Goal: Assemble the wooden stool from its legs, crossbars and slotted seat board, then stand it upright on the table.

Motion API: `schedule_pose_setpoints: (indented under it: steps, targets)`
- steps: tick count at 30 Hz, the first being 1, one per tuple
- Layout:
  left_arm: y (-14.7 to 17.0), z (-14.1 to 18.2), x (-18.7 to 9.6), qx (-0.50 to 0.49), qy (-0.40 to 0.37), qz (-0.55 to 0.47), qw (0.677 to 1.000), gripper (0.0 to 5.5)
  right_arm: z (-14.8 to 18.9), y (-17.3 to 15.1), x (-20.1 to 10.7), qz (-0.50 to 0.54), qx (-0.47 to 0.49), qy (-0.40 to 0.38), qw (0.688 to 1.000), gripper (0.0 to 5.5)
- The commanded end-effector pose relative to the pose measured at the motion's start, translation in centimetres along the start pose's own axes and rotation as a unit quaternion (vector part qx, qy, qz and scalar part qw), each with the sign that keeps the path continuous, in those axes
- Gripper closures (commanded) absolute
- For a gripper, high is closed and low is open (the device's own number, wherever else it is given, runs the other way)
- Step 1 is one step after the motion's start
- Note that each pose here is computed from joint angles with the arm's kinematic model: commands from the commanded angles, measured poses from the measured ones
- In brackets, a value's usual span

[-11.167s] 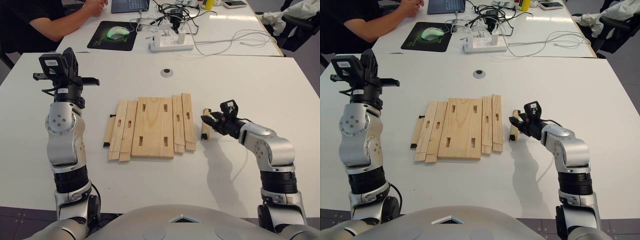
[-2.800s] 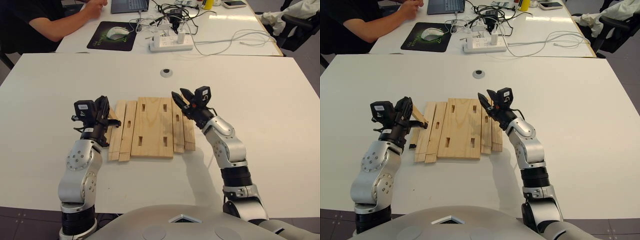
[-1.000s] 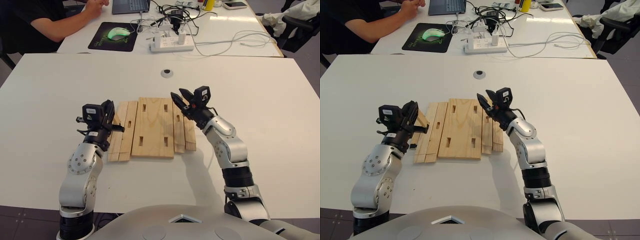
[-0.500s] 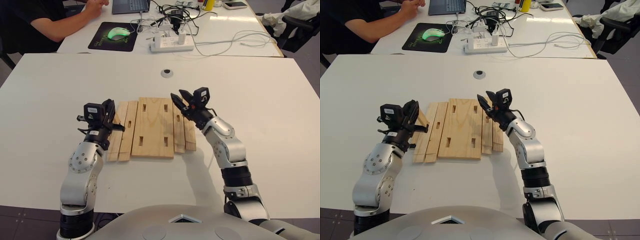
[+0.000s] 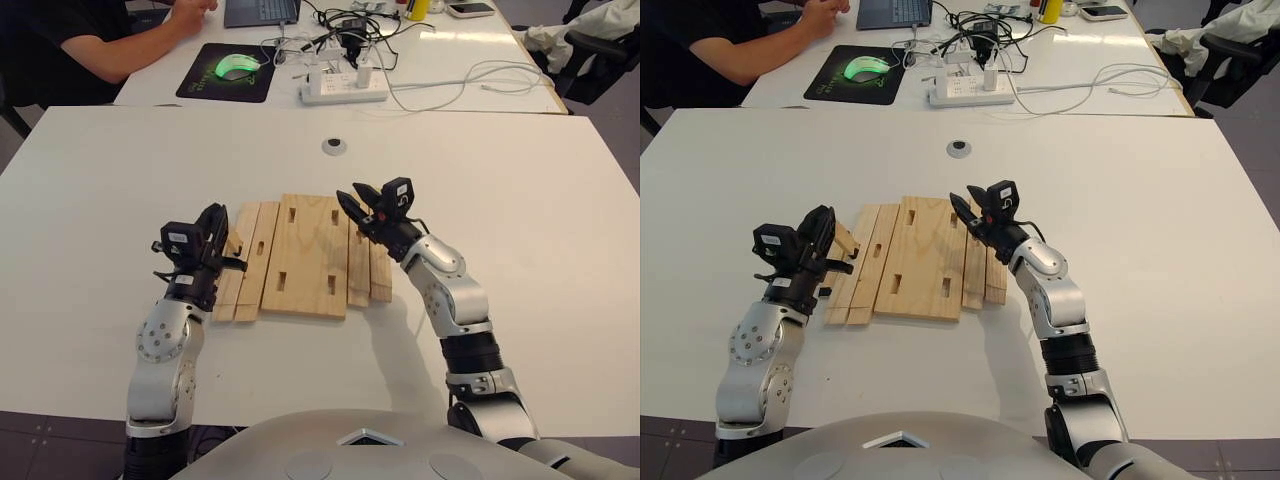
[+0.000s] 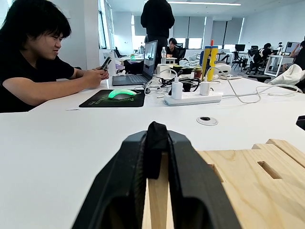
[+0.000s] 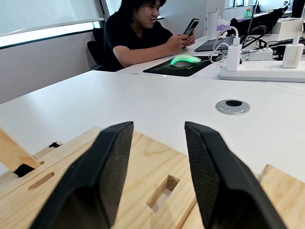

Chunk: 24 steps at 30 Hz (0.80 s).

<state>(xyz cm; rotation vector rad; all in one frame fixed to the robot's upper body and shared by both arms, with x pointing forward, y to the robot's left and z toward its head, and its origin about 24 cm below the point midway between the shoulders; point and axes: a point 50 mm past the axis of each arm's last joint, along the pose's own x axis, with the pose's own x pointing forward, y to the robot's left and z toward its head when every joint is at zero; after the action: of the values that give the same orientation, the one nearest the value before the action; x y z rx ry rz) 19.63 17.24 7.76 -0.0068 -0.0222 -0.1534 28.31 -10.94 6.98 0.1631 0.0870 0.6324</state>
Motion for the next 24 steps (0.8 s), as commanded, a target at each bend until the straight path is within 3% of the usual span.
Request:
schedule_pose_setpoints:
  steps: [1, 10, 15, 20, 24]
  targets:
    - [-0.3, -0.3, 0.0, -0.005, 0.005, -0.006, 1.0, 4.16, 0.2, 0.1, 0.3, 0.013, -0.003, 0.003, 1.0, 3.51]
    - [0.8, 0.9, 0.4, 0.013, -0.022, 0.002, 1.0, 2.88, -0.3, 0.3, 0.3, 0.014, 0.001, 0.007, 1.0, 3.51]
    - [2.0, 4.4, 1.5, 0.013, -0.069, -0.009, 0.998, 2.24, -1.1, 0.1, 0.0, 0.007, 0.005, 0.015, 1.0, 3.51]
    - [2.8, 10.0, 3.9, 0.005, -0.13, -0.023, 0.991, 2.24, -2.0, -0.1, -0.5, -0.007, 0.013, 0.019, 1.0, 3.51]
    - [2.1, 11.3, 5.2, -0.028, -0.123, -0.048, 0.991, 2.46, -2.4, 0.2, -0.3, -0.01, 0.015, 0.018, 1.0, 3.51]
